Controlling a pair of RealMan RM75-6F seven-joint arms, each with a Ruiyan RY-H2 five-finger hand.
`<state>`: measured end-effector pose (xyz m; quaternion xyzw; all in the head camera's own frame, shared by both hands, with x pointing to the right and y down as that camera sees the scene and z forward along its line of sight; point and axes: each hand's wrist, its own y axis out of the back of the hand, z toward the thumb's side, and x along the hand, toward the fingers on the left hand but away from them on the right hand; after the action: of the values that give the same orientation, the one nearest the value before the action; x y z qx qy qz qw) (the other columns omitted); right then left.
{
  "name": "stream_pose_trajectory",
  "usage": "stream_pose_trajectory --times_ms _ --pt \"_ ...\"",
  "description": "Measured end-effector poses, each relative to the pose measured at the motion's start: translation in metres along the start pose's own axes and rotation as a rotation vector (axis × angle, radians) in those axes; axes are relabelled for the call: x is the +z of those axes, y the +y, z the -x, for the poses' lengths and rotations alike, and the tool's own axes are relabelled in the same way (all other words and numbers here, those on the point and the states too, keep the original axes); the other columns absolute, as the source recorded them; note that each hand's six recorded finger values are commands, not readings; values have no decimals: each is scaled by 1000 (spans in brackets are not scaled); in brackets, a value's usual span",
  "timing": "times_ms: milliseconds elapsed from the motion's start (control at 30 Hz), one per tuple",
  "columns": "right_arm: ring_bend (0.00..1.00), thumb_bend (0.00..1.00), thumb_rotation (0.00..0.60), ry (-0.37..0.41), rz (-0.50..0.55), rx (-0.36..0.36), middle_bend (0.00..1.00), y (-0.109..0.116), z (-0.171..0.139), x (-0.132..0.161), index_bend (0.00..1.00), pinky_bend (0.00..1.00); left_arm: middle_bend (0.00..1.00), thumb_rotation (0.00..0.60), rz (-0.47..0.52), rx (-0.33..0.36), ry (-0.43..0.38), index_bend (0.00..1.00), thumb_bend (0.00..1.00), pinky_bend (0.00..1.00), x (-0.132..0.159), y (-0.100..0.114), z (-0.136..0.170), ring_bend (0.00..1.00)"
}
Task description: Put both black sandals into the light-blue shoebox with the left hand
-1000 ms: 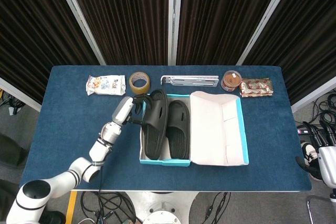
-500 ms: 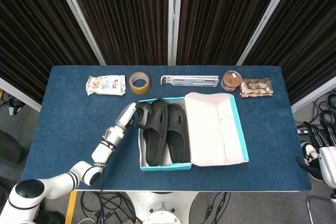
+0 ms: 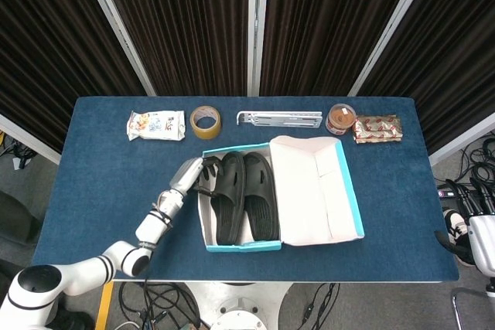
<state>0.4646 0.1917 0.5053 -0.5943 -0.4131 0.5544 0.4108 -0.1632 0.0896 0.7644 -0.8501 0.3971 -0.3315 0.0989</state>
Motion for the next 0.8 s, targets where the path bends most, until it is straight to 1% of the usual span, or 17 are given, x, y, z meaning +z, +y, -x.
stream_pose_trajectory --times_ms 33,100,200,300,467,533,600,667,800 --pt "28 78 600 0 0 0 164 0 0 0 76 86 118 600 -16 7 -10 206 19 349 2 1 0 50" --pt "28 81 600 -1 0 1 164 0 -1 0 76 86 96 600 -57 18 -33 189 19 273 6 4 1 15" --pt "28 82 600 -1 1 -1 164 1 -2 -1 76 86 91 600 -127 17 -59 171 19 227 12 9 2 3" --pt "28 84 600 0 2 0 164 1 -2 -1 77 86 75 600 -205 -3 -79 164 19 194 18 17 4 0" --pt "28 85 600 3 4 -1 164 0 -2 -1 76 87 75 600 -301 -81 -94 165 19 172 33 27 12 0" --pt "29 84 600 2 4 -1 164 0 -2 -1 76 87 100 600 -340 -114 -102 190 18 168 40 30 17 0" --pt "29 85 600 5 6 -1 164 0 -2 -1 76 87 126 600 -403 -147 -111 216 18 161 48 34 21 0" --pt "30 85 600 6 8 -2 164 0 -2 -1 76 86 134 600 -464 -185 -118 225 18 155 53 32 23 0" --pt "30 85 600 2 9 -4 164 -1 -3 -2 76 86 136 600 -550 -240 -125 230 18 153 60 21 20 0"
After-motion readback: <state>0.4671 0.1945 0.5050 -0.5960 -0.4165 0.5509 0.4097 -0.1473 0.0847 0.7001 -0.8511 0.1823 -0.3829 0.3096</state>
